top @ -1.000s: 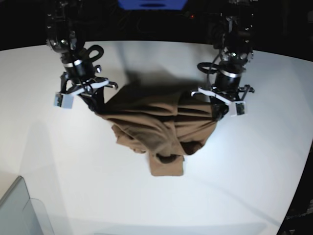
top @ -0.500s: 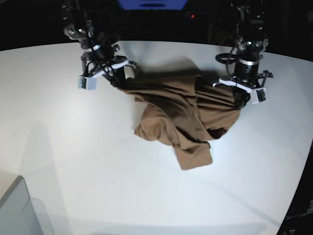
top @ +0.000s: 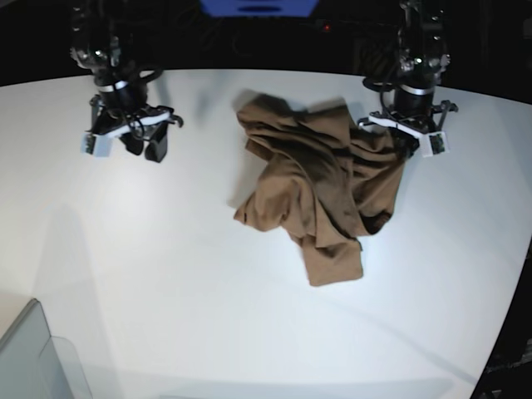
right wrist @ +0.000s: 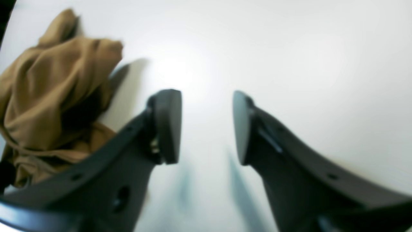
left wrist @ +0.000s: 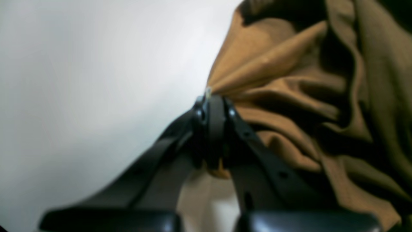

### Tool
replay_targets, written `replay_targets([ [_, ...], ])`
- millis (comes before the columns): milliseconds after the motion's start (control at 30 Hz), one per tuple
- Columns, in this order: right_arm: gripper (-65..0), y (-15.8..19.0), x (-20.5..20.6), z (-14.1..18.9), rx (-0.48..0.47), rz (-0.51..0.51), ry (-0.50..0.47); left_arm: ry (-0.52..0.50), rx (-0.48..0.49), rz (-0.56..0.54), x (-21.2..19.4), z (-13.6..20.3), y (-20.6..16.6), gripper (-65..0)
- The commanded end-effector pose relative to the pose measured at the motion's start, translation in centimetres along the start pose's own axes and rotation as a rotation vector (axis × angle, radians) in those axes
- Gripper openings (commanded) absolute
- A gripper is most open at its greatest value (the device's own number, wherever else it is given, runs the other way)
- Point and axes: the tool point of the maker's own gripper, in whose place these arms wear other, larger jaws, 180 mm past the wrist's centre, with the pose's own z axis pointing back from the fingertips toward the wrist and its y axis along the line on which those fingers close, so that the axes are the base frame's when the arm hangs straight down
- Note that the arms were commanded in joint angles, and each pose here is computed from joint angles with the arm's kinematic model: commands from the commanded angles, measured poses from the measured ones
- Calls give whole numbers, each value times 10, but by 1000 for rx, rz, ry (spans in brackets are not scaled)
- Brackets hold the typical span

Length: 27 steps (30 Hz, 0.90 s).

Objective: Layout the t-shirt on the table in an organized manner, then fold the t-shirt properly
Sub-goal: 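Reach the right gripper into the shirt folds and grasp a layer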

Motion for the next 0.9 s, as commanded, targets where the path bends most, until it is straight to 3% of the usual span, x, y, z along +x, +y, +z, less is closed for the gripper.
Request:
replay_targets([
  [0, -344, 2, 26, 8, 8, 3, -86, -38, -6, -9, 10, 1, -1, -649],
  [100, -337, 11, 44, 17, 29, 6, -139, -27, -6, -10, 6, 3, 0, -649],
  [200, -333, 30, 44, 11, 89, 31, -127, -24, -7, -9, 5, 3, -1, -649],
  [467, -332, 173, 32, 5, 505, 143, -87, 55, 14, -7, -26, 3, 8, -649],
  [600, -332, 231, 22, 7, 668, 204, -70, 68, 18, -15, -32, 6, 9, -649],
  [733, -332, 265, -7, -8, 734, 274, 0, 64, 16, -18, -29, 6, 9, -649],
  [867, -332, 277, -26, -31, 731, 322, 50, 67, 16, -20, -30, 7, 9, -649],
])
